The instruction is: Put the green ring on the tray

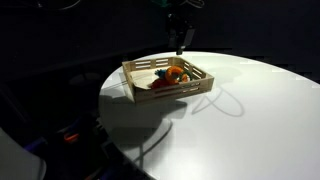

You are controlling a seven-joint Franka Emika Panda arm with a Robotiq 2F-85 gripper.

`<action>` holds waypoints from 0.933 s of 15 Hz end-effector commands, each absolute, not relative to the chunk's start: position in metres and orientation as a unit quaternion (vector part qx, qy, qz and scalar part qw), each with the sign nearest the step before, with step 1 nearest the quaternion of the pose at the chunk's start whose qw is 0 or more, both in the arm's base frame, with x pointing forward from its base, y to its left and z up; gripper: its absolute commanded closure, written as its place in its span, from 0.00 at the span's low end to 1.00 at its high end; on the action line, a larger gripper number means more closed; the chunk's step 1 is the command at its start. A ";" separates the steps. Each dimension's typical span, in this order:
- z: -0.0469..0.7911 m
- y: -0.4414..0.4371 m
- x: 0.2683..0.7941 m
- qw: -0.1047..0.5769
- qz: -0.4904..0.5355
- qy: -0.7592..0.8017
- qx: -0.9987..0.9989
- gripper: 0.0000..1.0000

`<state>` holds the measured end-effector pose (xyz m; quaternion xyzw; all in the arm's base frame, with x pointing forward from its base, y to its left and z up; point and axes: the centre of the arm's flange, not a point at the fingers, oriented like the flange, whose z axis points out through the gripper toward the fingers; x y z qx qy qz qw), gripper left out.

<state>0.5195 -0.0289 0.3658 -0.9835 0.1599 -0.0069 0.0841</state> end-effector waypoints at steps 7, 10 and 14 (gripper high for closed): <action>0.438 -0.050 0.519 0.072 0.038 0.129 -0.988 0.00; 0.468 -0.058 0.514 0.025 0.041 0.122 -0.991 0.00; 0.508 -0.066 0.504 -0.051 0.016 0.121 -0.991 0.00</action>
